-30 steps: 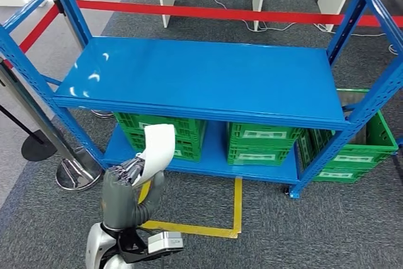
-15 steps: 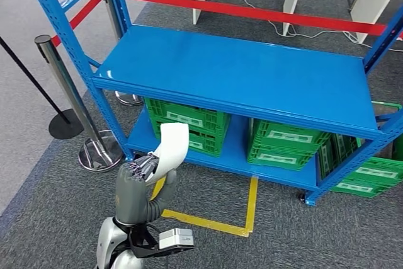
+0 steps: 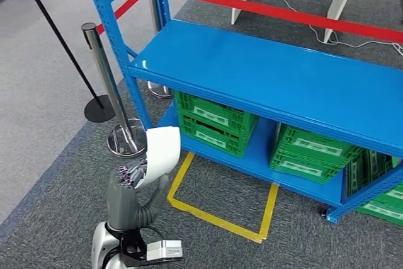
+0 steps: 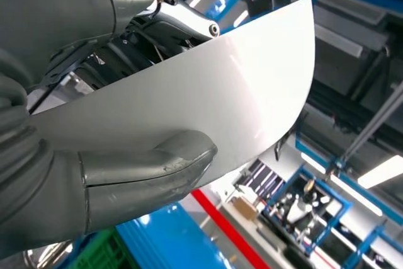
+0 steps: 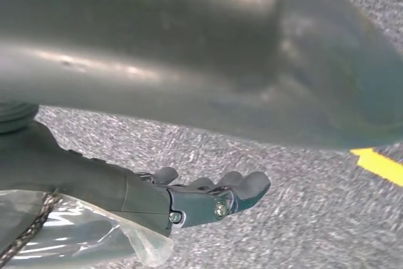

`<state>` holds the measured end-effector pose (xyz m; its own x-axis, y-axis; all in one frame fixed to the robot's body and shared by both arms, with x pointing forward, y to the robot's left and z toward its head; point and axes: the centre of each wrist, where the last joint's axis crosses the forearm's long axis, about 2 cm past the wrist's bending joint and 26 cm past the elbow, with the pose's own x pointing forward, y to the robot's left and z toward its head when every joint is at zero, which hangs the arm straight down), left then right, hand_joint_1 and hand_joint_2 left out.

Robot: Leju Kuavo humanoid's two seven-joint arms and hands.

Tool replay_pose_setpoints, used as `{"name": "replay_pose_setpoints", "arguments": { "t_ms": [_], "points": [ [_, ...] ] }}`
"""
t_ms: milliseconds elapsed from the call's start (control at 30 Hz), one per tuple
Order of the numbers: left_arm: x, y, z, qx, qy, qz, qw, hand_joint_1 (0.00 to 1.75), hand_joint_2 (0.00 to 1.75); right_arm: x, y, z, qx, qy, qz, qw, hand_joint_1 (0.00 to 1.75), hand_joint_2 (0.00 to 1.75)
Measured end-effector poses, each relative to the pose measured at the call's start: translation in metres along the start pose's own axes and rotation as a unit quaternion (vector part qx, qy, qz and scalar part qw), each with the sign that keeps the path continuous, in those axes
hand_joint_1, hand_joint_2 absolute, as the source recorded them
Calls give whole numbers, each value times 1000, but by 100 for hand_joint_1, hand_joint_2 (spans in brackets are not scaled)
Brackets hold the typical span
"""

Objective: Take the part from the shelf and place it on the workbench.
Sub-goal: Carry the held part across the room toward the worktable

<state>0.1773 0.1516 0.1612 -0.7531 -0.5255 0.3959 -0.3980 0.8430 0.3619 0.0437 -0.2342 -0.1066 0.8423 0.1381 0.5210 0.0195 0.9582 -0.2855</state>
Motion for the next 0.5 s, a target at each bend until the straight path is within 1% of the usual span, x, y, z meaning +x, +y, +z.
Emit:
{"name": "replay_pose_setpoints", "arguments": {
  "t_ms": [233,367,500],
  "points": [
    [-2,-3,-8,2,-6,7,1000,175,175,-3,-1,1,-19,27,-16,999,0,0],
    [-5,-10,-17,-4,-12,13,1000,175,175,-11,-2,5,-34,75,-46,996,0,0],
    [-10,-23,-34,-14,-28,22,999,175,175,-14,-1,7,-44,111,-78,990,0,0]
  ]
}}
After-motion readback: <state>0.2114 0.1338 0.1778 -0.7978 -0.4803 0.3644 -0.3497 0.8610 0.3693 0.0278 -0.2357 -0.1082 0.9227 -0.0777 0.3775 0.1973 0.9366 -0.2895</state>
